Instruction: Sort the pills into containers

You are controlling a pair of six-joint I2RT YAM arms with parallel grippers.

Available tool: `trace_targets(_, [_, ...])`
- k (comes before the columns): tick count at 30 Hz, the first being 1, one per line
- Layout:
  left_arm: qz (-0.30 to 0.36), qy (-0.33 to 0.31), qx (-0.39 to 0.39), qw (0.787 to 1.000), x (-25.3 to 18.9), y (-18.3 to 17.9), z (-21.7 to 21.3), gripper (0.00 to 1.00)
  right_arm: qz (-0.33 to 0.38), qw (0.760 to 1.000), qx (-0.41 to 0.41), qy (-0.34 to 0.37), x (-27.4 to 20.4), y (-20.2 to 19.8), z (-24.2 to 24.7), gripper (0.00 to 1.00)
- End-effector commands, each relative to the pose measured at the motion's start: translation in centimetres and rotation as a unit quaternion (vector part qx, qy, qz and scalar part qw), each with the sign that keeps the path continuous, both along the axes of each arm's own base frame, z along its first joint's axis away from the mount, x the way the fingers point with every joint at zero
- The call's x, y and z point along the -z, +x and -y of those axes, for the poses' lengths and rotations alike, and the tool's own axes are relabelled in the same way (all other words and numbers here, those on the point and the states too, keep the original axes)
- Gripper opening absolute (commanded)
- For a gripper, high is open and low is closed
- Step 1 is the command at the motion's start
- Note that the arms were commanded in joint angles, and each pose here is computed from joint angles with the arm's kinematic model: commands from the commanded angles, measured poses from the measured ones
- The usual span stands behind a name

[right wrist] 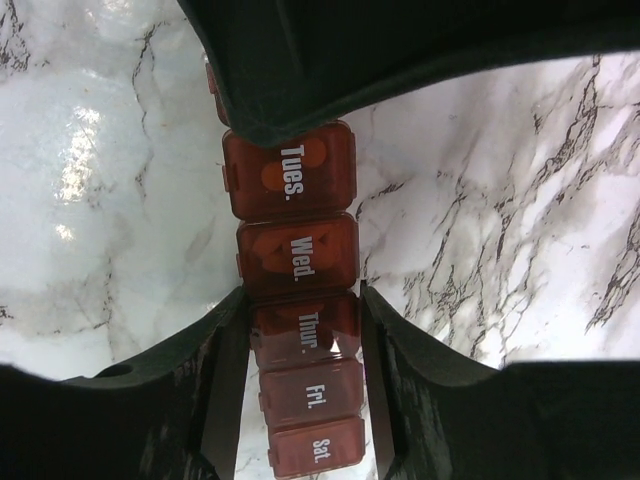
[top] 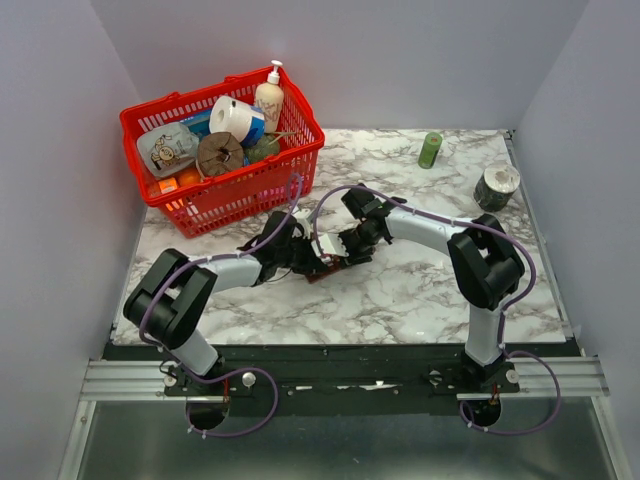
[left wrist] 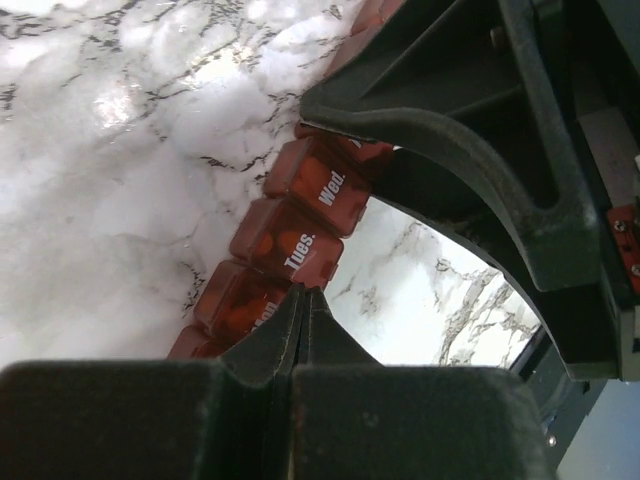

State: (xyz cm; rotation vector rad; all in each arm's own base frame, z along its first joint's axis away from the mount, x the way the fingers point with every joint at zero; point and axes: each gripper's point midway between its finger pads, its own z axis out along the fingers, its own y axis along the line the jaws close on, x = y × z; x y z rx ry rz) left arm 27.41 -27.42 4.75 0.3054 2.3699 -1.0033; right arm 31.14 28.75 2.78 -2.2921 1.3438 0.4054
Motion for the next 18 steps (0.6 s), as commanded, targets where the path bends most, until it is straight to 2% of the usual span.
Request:
trace_targets(1, [-0.002, 0.048, -0.023, 0.999, 0.7, -0.1, -1.8, 0.03, -0.001, 1.000, 0.010, -0.016, 1.1, 0.1, 0.1, 0.64])
trace_targets(5, [0.027, 0.023, -0.030, 0.999, -2.3, 0.5, -1.5, 0.09, -0.007, 1.000, 0.012, -0.005, 0.5, -0.3, 0.0, 0.77])
trace_targets(12, [0.056, -0.009, -0.049, 0.997, -6.0, 1.0, -2.4, 0.16, -0.001, 1.000, 0.024, 0.016, -1.8, 0.1, -0.5, 0.80])
trace_targets(15, [0.075, -0.004, -0.076, 0.994, -7.1, 1.3, -3.9, 0.20, -0.004, 0.999, 0.031, 0.030, -3.7, 0.1, -0.5, 0.80])
trace_targets(18, [0.106, 0.017, -0.127, 0.986, -8.0, 1.8, -6.8, 0.33, -0.016, 0.998, 0.030, 0.053, -6.0, -0.7, -1.0, 0.80])
